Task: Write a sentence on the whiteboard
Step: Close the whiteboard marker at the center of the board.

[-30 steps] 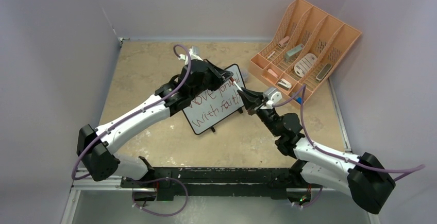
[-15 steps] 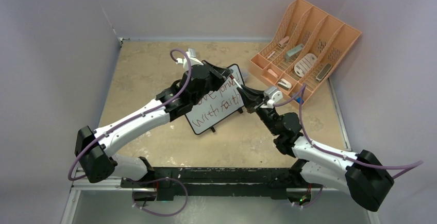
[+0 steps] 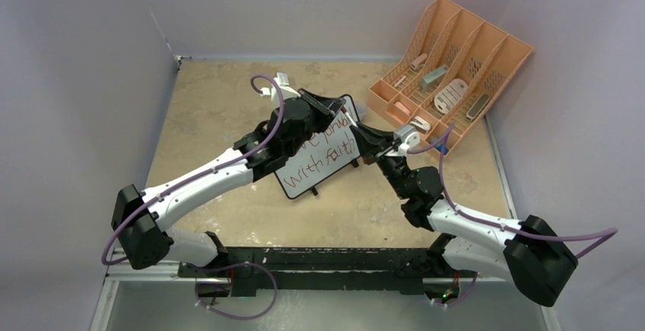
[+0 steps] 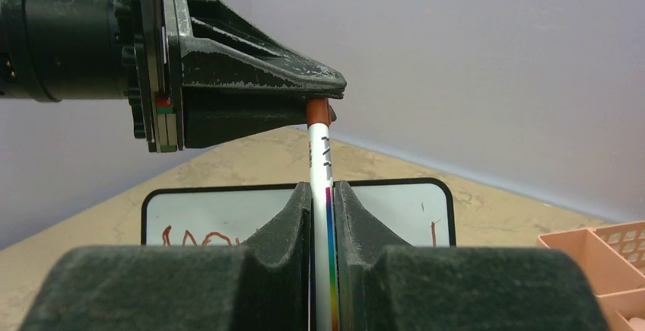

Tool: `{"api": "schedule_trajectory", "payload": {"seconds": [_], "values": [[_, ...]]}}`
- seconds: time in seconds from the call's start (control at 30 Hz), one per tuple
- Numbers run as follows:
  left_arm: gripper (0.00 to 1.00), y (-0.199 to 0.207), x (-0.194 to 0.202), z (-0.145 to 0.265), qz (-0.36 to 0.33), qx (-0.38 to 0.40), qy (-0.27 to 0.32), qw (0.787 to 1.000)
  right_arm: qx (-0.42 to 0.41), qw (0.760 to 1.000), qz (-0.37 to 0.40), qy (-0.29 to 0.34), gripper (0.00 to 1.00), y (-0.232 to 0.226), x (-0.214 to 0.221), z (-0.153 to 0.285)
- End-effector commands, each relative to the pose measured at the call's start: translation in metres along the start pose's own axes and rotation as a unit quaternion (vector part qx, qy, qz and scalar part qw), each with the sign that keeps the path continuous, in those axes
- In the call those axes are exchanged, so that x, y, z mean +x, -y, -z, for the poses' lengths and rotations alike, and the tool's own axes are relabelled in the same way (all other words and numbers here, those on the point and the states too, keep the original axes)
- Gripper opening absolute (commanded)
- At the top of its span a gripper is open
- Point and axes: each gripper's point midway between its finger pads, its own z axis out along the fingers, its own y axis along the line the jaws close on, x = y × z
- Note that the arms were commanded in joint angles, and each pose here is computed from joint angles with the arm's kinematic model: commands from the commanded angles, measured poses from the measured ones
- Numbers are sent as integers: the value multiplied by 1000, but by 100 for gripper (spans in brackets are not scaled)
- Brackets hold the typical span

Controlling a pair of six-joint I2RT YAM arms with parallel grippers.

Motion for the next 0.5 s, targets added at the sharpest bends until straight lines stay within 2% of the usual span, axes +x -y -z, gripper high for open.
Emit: {"api": "schedule_trajectory", "payload": {"seconds": [0.0,0.1,0.27,0.47], "values": [[0,-20,150,79,-9,-15,-305,952,101,984,-51,140,0,35,-85,-23],[0,-22,155,81,-10,-16,-311,950,115,980,-62,152,0,40,-90,-23],[0,-19,154,84,-8,-4,-308,951,81,986,-61,129,0,26,-81,-32],[0,-12,125,83,-13,10,-247,969,82,989,-74,103,0,27,-64,-14]]}}
